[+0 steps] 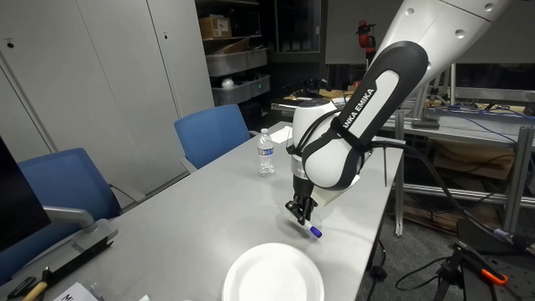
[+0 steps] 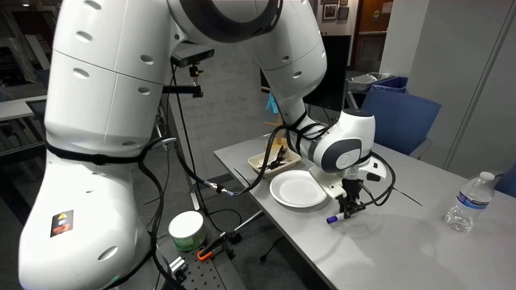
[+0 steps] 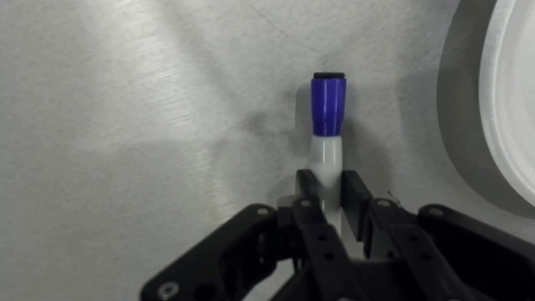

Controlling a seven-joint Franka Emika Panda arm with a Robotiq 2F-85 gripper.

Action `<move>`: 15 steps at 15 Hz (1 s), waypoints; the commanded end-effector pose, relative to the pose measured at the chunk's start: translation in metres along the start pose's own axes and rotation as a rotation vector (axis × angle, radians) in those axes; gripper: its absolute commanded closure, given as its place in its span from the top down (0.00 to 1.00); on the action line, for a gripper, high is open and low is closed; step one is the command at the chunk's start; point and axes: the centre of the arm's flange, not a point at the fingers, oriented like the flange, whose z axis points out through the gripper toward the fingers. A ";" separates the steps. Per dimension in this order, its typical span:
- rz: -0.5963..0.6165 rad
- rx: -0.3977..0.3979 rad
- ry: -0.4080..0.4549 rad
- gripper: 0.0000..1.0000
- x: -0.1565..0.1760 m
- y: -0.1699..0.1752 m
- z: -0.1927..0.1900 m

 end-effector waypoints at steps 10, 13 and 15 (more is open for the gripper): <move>-0.009 0.017 0.000 0.98 0.011 -0.009 -0.003; -0.057 0.022 -0.011 1.00 0.003 -0.016 -0.027; -0.083 0.032 -0.010 1.00 -0.005 -0.022 -0.051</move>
